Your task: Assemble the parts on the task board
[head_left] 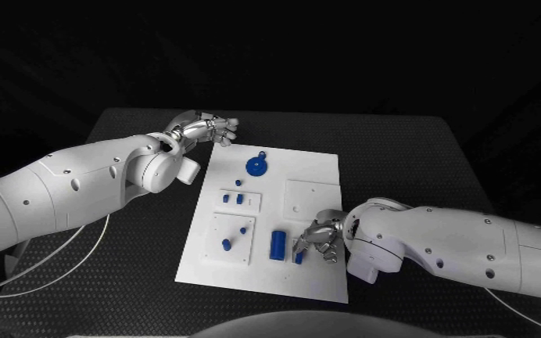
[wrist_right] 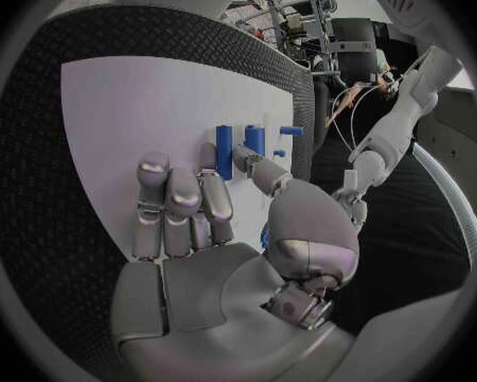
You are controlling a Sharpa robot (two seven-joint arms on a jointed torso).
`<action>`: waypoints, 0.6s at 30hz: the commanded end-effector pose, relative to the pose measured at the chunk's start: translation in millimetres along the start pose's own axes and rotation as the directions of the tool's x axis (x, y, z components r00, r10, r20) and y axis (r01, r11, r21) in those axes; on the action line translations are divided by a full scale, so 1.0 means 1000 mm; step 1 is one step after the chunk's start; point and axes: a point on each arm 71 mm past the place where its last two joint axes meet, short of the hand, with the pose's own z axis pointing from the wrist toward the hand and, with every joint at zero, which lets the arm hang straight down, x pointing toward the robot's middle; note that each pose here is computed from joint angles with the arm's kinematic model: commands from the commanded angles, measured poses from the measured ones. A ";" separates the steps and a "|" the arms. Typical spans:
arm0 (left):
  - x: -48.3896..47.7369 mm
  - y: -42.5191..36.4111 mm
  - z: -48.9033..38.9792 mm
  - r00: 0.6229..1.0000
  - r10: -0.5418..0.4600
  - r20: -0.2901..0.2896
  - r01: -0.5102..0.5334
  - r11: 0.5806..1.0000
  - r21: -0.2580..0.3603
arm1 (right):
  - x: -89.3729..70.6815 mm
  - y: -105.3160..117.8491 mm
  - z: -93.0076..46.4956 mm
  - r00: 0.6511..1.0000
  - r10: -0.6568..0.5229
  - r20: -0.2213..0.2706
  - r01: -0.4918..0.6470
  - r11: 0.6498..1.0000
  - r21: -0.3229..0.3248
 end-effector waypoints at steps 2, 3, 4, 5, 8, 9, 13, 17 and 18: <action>0.0021 -0.0015 0.0004 1.000 0.001 -0.014 -0.001 1.000 0.007 | 0.002 0.003 0.001 1.000 -0.011 -0.005 0.011 1.000 -0.029; 0.0021 -0.0015 0.0004 1.000 0.001 -0.014 -0.001 1.000 0.007 | 0.001 0.003 0.001 1.000 -0.009 -0.002 0.009 1.000 -0.029; 0.0020 -0.0015 0.0004 1.000 0.001 -0.014 -0.001 1.000 0.007 | 0.001 0.003 0.001 1.000 -0.009 -0.001 0.009 1.000 -0.030; 0.0020 -0.0015 0.0004 1.000 0.001 -0.014 -0.001 1.000 0.007 | 0.001 0.003 0.001 1.000 -0.008 0.000 0.008 0.999 -0.031; 0.0018 -0.0014 0.0003 1.000 0.001 -0.014 -0.001 1.000 0.006 | 0.001 0.004 0.000 1.000 -0.006 0.002 0.006 0.999 -0.037; 0.0017 -0.0014 0.0003 1.000 0.001 -0.013 -0.001 1.000 0.006 | 0.001 0.004 0.000 1.000 -0.005 0.004 0.006 0.999 -0.039; 0.0018 -0.0014 0.0003 1.000 0.002 -0.014 -0.002 1.000 0.006 | 0.001 0.004 0.000 1.000 -0.010 0.003 0.010 0.999 -0.049; 0.0019 -0.0014 0.0004 1.000 0.002 -0.014 -0.002 1.000 0.005 | 0.001 0.005 0.000 1.000 -0.013 0.001 0.013 0.998 -0.054; 0.0019 -0.0014 0.0004 1.000 0.002 -0.014 -0.002 1.000 0.006 | 0.001 0.004 0.000 1.000 -0.014 0.000 0.014 0.998 -0.054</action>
